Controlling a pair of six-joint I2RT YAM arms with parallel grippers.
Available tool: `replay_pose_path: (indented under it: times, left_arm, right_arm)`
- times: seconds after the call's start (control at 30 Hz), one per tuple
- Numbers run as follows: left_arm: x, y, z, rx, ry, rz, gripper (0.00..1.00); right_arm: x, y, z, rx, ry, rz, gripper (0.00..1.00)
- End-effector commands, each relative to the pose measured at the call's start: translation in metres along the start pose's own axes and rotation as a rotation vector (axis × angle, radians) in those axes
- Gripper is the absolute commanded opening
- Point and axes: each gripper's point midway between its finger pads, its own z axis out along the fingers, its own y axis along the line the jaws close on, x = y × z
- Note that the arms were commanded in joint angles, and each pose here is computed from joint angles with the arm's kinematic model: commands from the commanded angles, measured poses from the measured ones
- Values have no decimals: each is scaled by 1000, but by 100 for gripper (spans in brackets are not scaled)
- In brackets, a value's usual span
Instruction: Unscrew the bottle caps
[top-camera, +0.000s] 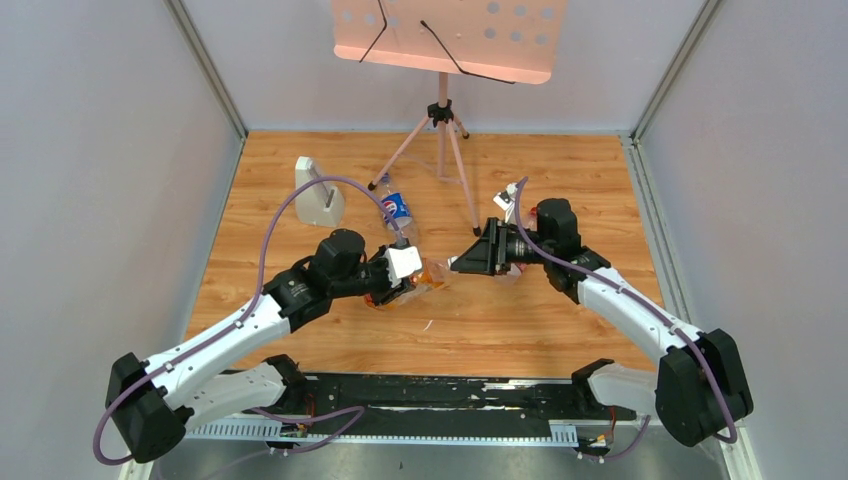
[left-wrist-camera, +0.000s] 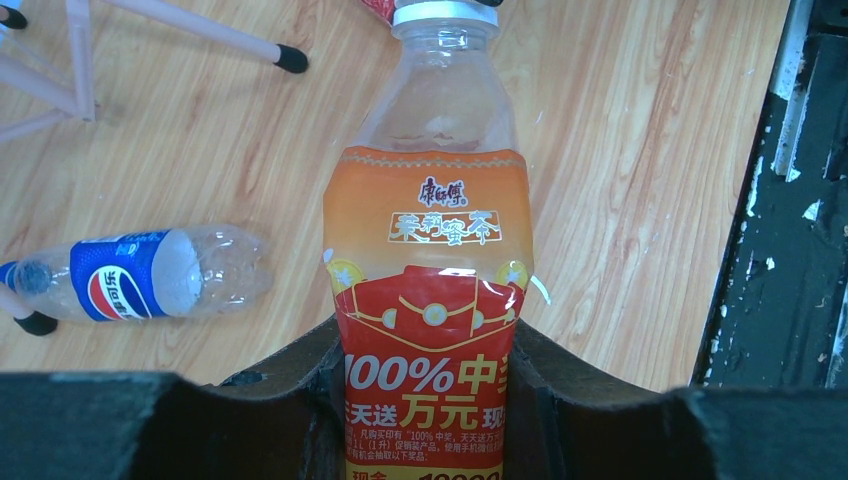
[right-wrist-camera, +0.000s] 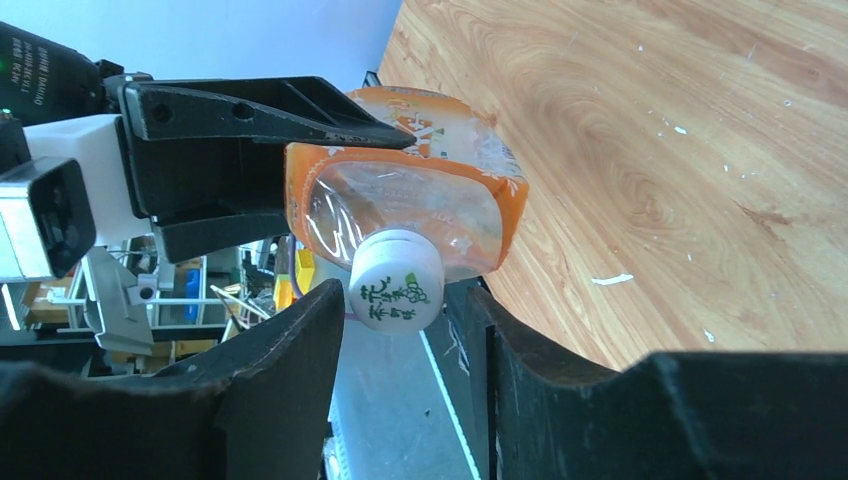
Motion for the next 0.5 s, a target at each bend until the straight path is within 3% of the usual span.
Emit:
replay_pose_path:
  times: [0.0, 0.1, 0.27, 0.4, 0.47]
  left_arm:
    - [-16, 6, 1, -13, -56, 51, 0]
    - [-15, 5, 1, -10, -56, 53, 0]
    - [-14, 5, 2, -10, -49, 47, 0]
    - [-14, 6, 1, -18, -41, 30, 0]
    - [-16, 8, 0, -30, -44, 3, 0]
  right_arm:
    - [-20, 23, 1, -63, -39, -20, 48]
    - [-22, 21, 3, -66, -38, -5, 45]
    - [-20, 20, 3, -69, -34, -26, 23]
    - [-20, 21, 0, -68, -32, -161, 4]
    - [-21, 22, -2, -78, -49, -261, 0]
